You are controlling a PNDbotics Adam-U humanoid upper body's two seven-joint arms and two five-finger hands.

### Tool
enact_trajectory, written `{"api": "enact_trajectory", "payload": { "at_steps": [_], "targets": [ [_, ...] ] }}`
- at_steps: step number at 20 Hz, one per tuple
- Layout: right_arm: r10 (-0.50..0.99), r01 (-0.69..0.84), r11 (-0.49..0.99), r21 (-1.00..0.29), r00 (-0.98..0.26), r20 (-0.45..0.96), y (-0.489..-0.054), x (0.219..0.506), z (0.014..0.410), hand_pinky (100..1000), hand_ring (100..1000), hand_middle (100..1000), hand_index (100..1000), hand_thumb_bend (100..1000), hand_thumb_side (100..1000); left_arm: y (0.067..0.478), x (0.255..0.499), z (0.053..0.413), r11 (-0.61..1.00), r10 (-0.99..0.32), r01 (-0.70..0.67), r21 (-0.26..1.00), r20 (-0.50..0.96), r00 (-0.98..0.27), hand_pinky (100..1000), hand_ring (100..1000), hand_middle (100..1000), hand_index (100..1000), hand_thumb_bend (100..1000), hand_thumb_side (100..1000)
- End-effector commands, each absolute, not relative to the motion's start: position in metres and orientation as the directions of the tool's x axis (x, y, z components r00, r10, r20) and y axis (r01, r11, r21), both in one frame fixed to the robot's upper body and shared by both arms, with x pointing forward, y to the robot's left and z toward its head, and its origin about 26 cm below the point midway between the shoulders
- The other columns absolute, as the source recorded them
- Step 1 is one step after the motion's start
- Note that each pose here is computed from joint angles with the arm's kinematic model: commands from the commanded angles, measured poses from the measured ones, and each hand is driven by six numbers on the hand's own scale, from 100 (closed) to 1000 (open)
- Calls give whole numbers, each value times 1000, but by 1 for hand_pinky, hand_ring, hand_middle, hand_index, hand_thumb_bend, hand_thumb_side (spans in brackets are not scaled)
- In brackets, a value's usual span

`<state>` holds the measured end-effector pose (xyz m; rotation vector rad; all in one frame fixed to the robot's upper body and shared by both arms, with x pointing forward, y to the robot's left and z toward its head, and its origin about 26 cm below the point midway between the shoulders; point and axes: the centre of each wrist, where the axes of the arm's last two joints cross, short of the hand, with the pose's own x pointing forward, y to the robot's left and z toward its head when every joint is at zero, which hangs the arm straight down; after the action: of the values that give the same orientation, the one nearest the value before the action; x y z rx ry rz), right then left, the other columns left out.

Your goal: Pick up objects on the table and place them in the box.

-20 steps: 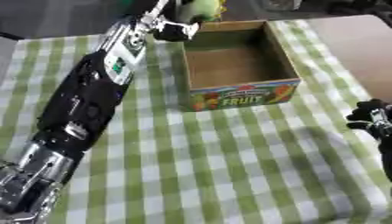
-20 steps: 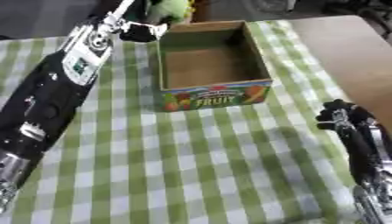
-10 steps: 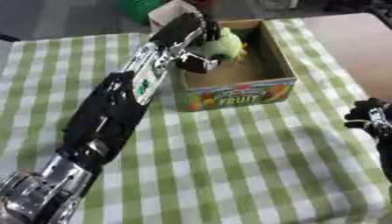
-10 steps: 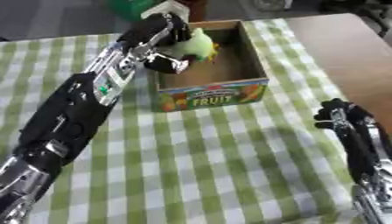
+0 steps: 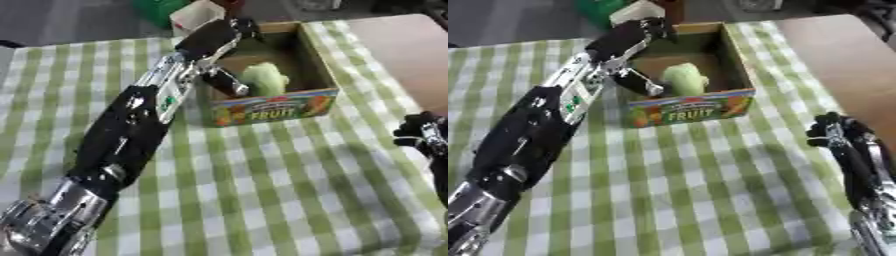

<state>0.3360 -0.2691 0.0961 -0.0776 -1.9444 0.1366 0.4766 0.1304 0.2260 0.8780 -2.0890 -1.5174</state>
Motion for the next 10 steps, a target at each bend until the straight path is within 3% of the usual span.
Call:
{"api": "enact_trajectory", "payload": {
  "at_steps": [1, 5, 6, 10],
  "targets": [
    [125, -6, 990, -138, -384, 915, -272, 336, 101, 617, 627, 550, 661, 100, 615, 131, 471, 246, 247, -670, -294, 923, -56, -740, 705, 793, 804, 810, 879, 267],
    [127, 7, 991, -134, -376, 918, -274, 335, 98, 617, 627, 550, 661, 100, 617, 143, 464, 256, 326, -674, -316, 891, -16, -739, 661, 762, 751, 771, 824, 106],
    [128, 12, 991, -134, -373, 919, -275, 334, 97, 617, 627, 550, 661, 100, 617, 147, 462, 258, 345, -678, -321, 882, -2, -735, 660, 761, 750, 768, 823, 100],
    [132, 30, 991, -130, -365, 922, -279, 333, 94, 617, 627, 550, 661, 100, 618, 177, 455, 262, 434, -718, -357, 827, 78, -692, 621, 748, 728, 733, 565, 100]
  ]
}}
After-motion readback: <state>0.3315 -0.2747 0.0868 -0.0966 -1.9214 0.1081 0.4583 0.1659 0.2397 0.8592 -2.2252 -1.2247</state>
